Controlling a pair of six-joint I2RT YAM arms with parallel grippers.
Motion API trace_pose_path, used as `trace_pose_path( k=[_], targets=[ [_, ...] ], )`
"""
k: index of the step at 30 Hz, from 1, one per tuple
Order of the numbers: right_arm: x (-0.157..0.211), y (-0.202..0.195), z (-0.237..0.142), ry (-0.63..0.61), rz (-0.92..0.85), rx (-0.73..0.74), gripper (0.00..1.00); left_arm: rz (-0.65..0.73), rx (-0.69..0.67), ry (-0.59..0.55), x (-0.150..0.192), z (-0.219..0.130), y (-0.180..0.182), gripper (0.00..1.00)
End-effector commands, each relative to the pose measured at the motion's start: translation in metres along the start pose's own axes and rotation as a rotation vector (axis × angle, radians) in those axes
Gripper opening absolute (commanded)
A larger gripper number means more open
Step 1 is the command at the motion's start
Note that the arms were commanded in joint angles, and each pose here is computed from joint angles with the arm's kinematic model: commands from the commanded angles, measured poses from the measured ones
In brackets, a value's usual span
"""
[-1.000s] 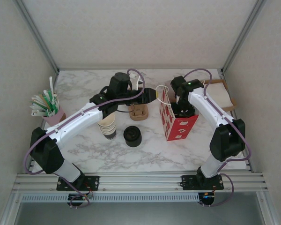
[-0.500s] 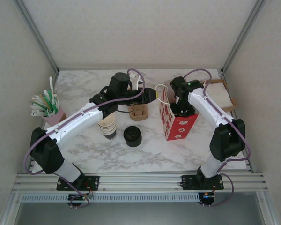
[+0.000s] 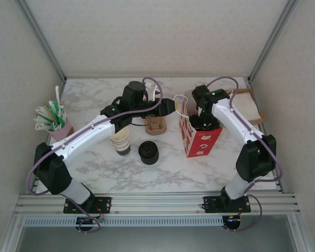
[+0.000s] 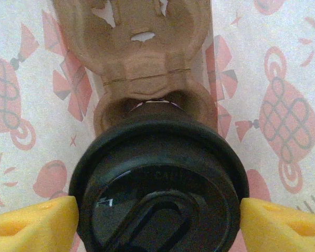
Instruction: Pack the takeout coffee
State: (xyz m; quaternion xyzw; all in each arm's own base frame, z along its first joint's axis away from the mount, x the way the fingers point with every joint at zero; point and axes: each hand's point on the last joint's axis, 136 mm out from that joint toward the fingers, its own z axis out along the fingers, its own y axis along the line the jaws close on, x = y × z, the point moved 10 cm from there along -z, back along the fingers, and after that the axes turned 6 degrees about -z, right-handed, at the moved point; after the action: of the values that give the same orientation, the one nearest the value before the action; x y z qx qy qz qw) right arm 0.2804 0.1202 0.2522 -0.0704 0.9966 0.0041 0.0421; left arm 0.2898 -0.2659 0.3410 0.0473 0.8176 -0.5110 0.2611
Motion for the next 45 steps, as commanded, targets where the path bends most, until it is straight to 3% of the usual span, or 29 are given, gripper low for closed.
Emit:
trace_pose_path(
  k=[1,45],
  targets=[
    [0.005,-0.004,-0.017,-0.02,0.001,-0.007,0.81,0.022,0.023,-0.02,-0.005,0.001,-0.009,0.5],
    [0.019,-0.009,-0.067,-0.154,0.017,-0.021,0.89,0.018,0.028,-0.023,-0.005,0.001,-0.009,0.51]
  ],
)
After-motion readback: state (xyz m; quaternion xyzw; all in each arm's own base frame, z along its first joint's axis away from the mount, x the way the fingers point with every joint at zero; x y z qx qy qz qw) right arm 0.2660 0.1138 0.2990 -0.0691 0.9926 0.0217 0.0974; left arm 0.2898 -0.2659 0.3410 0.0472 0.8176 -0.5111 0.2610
